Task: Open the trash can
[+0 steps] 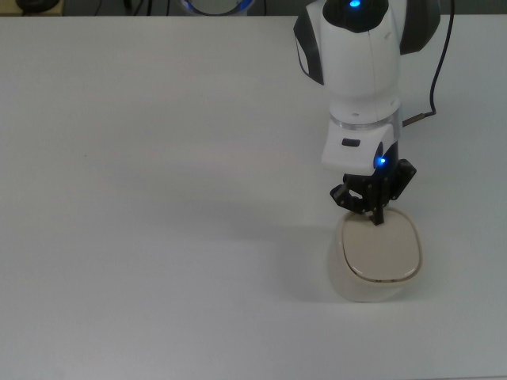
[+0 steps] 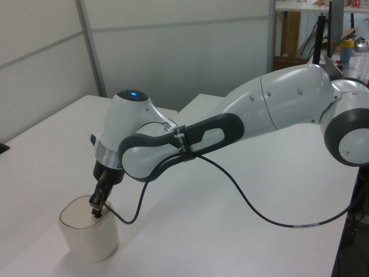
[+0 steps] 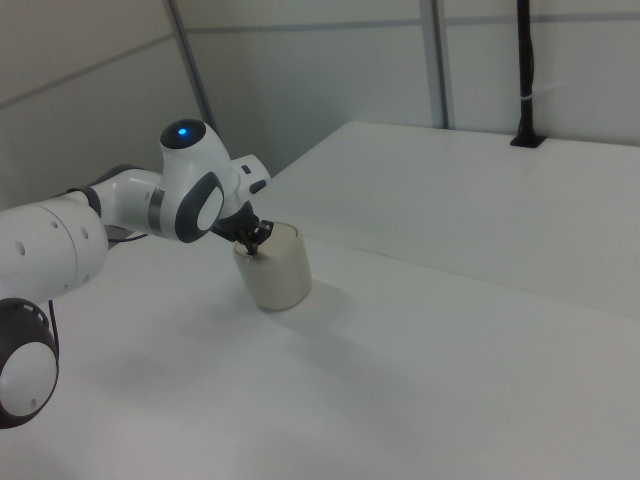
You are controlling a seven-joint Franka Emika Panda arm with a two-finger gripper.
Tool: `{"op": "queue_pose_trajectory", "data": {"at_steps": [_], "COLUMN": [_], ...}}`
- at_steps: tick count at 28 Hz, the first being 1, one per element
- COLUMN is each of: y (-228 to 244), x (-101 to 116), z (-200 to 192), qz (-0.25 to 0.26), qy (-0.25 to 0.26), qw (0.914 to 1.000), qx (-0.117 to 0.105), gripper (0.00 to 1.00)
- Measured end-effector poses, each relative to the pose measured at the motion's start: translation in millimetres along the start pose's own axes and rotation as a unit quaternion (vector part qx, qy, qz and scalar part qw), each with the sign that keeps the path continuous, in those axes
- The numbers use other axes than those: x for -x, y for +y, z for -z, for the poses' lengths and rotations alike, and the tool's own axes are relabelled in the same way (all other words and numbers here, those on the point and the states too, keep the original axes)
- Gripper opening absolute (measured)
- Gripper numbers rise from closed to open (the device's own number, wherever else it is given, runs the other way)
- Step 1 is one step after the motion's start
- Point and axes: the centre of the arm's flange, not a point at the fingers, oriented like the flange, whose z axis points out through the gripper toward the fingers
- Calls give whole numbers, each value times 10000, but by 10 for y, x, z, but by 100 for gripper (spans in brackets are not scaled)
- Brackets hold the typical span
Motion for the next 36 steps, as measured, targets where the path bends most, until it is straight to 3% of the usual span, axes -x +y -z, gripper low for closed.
{"op": "queue_pose_trajectory", "data": {"at_steps": [14,20,24,27,31,36], "y": [-35,214,585,843,1178,1418], "x": [-45,-74,-14,91,318,543], "z": [110,560,1064,1399,1799,2142], "qz": [61,-91,-339,-502,-599,-758], "qy": [87,-29,-303,-582,-1158,-1647], "qw": [9999,9999,9989,9968,9900,9802], "qx": [7,65,133,215,534,800], "gripper": [1,1,1,9,23,45]}}
